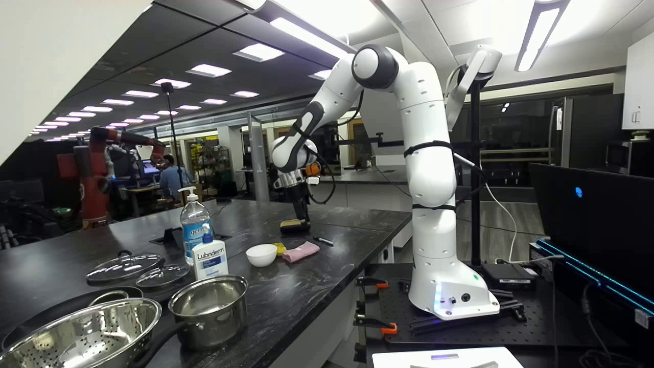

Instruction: Shift the sharpie to the table, then put the towel in the bowl

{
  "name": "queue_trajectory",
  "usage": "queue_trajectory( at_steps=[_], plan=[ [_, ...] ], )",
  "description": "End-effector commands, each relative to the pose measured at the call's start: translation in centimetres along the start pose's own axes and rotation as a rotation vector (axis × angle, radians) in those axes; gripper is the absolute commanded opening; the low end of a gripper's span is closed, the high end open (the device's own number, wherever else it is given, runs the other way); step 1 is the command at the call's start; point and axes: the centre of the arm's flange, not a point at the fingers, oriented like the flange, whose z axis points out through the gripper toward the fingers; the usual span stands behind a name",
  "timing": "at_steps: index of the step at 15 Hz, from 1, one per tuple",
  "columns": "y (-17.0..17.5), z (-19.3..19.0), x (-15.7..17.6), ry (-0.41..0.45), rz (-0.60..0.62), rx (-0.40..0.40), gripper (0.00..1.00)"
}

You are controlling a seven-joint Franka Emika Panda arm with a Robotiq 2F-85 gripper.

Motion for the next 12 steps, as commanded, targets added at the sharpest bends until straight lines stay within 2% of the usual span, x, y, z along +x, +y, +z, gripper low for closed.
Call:
queue_trajectory(
  at_steps=[1,4,6,10,12],
  plan=[
    [2.1,1.2,-3.2,0.082,-0.178,0.053,1.00],
    [3.8,1.8,-4.8,0.102,-0.338,0.083,1.00],
    [4.6,1.3,-5.5,0.067,-0.457,0.052,1.00],
    [6.2,0.4,-6.1,-0.069,-0.593,-0.110,1.00],
    [6.5,0.1,-5.8,-0.103,-0.632,-0.187,1.00]
  ],
)
